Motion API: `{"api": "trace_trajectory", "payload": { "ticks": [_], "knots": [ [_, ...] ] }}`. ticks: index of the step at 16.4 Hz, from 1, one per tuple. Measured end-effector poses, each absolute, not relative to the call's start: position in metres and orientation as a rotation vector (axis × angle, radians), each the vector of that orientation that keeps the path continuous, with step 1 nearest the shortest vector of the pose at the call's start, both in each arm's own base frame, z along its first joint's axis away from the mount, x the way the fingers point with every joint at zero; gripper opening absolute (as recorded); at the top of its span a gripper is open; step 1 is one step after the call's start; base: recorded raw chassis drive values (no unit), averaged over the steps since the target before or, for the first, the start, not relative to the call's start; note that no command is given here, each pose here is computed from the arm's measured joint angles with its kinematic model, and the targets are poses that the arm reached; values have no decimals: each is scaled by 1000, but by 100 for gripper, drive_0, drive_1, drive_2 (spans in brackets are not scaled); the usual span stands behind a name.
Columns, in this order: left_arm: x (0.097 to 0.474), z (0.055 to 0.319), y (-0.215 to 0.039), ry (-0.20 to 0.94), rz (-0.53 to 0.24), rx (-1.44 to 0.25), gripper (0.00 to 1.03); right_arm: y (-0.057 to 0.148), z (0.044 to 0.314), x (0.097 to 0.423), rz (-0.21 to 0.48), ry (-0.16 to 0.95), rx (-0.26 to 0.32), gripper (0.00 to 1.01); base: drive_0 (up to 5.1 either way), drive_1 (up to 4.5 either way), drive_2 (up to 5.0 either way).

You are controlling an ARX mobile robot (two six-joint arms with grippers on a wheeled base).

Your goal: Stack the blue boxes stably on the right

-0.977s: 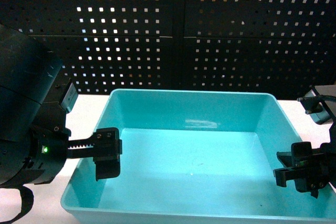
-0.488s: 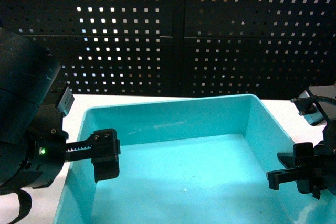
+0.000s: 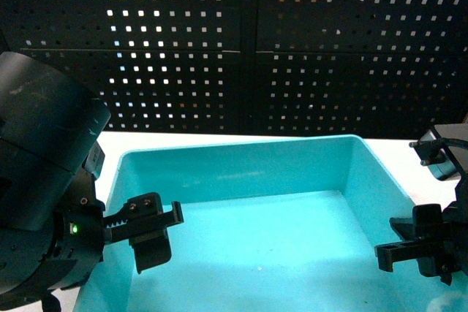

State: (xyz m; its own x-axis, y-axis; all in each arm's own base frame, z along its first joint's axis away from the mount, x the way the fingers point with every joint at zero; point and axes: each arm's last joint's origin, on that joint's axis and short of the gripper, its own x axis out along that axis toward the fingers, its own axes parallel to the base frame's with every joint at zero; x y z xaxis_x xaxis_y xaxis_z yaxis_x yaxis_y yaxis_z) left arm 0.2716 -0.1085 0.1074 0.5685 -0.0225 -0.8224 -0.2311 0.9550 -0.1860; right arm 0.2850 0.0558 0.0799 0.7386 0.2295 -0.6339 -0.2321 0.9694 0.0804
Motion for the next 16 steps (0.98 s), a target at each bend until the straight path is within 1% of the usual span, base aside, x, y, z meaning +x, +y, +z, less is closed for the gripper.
{"api": "trace_trajectory", "payload": {
  "ticks": [3, 4, 5, 6, 8, 9, 10, 11, 12, 13, 14, 16],
  "knots": [
    [268, 105, -107, 961, 143, -302, 47, 54, 79, 280, 250, 694, -3, 2, 0, 0, 0],
    [267, 104, -106, 959, 147, -300, 41, 53, 78, 279, 246, 694, -2, 2, 0, 0, 0],
    [266, 103, -106, 961, 152, -299, 32, 52, 78, 278, 245, 691, -1, 2, 0, 0, 0],
    [265, 102, -106, 961, 149, -300, 23, 51, 78, 275, 246, 691, 1, 2, 0, 0, 0],
    [264, 103, -108, 959, 138, -301, 11, 49, 78, 273, 248, 693, 5, 2, 0, 0, 0],
    [263, 103, -109, 959, 133, -296, 3, 49, 78, 271, 249, 695, 5, 2, 0, 0, 0],
    [261, 104, -111, 953, 120, -285, 2, 43, 77, 269, 252, 691, 22, 2, 0, 0, 0],
    [261, 112, -115, 900, 93, -225, 2, 35, 80, 270, 243, 683, 40, 2, 0, 0, 0],
    [274, 141, -127, 709, 28, -57, 2, 25, 108, 279, 206, 596, 52, 2, 0, 0, 0],
    [285, 170, -130, 584, 1, 13, 2, 24, 137, 291, 194, 486, 45, 2, 0, 0, 0],
    [290, 187, -129, 524, -10, 37, 2, 24, 153, 295, 187, 428, 41, 2, 0, 0, 0],
    [294, 213, -127, 441, -25, 63, 2, 23, 181, 301, 183, 350, 44, 2, 0, 0, 0]
  ]
}}
